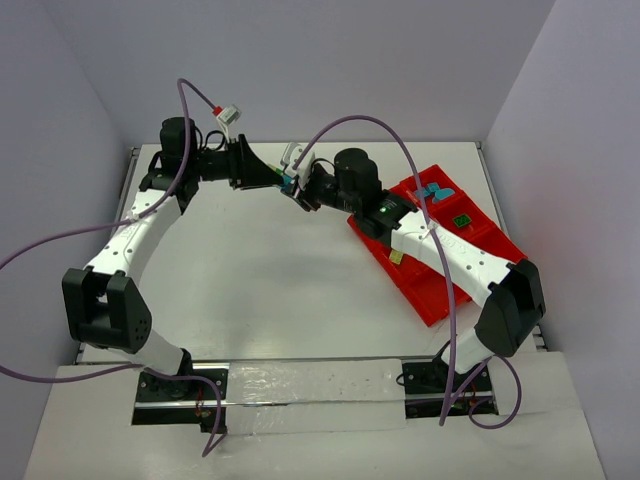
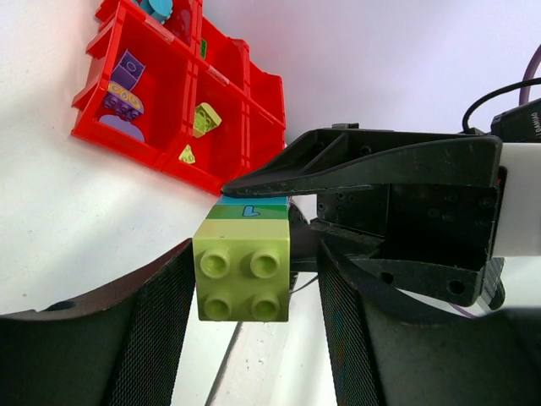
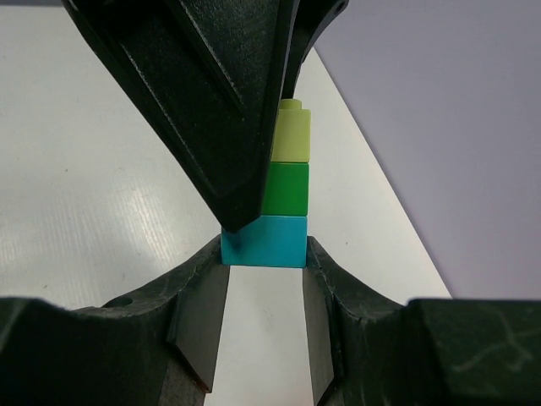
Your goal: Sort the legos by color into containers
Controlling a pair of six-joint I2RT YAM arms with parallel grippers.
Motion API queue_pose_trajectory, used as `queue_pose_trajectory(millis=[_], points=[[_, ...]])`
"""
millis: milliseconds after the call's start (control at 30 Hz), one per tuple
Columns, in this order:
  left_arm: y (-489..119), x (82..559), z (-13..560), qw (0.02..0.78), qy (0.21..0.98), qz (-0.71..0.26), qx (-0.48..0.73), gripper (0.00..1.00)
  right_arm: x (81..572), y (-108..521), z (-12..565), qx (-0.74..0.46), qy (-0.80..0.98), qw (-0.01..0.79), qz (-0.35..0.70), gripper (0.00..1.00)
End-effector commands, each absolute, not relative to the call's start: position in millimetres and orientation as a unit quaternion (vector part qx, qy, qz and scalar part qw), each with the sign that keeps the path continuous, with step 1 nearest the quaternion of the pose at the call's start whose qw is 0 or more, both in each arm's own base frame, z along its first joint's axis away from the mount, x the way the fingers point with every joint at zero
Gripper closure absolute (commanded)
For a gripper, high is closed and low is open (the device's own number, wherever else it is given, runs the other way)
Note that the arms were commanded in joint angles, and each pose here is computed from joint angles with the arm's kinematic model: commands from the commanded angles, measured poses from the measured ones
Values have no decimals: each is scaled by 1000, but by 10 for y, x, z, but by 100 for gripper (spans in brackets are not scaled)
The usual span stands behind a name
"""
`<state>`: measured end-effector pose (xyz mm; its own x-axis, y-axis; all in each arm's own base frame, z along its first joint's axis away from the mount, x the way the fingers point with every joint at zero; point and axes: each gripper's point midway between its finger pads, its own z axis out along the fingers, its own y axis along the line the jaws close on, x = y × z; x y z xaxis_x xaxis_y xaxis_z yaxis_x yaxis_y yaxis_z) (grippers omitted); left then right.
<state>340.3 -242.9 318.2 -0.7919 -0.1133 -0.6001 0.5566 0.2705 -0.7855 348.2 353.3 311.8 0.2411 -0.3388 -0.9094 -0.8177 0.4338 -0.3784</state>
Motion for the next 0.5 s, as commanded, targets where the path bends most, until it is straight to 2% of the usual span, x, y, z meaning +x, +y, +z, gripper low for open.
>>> queue_pose_trajectory(millis=[0,100,133,267,300,333,400,467], points=[[-2386,3324,3439,318,718,-595,172,36,3460,3530,3365,-484,565,639,198,100],[-2387,3327,3438,318,717,-596,172,38,3461,3526,3374,-483,564,640,198,100],[-2390,3325,3435,317,717,-596,172,42,3461,3528,3376,-483,564,640,197,100],[-2394,3329,3412,314,718,-597,170,73,3452,3536,3380,-485,563,639,199,100],[-2395,3330,3403,313,719,-597,169,86,3453,3530,3391,-485,563,639,199,100],[-2395,3334,3395,312,720,-597,169,94,3452,3530,3392,-486,562,640,199,100],[-2394,3332,3396,311,720,-596,168,100,3449,3533,3389,-486,562,639,198,100],[-2387,3338,3384,312,723,-594,166,100,3453,3519,3377,-487,563,639,195,100]])
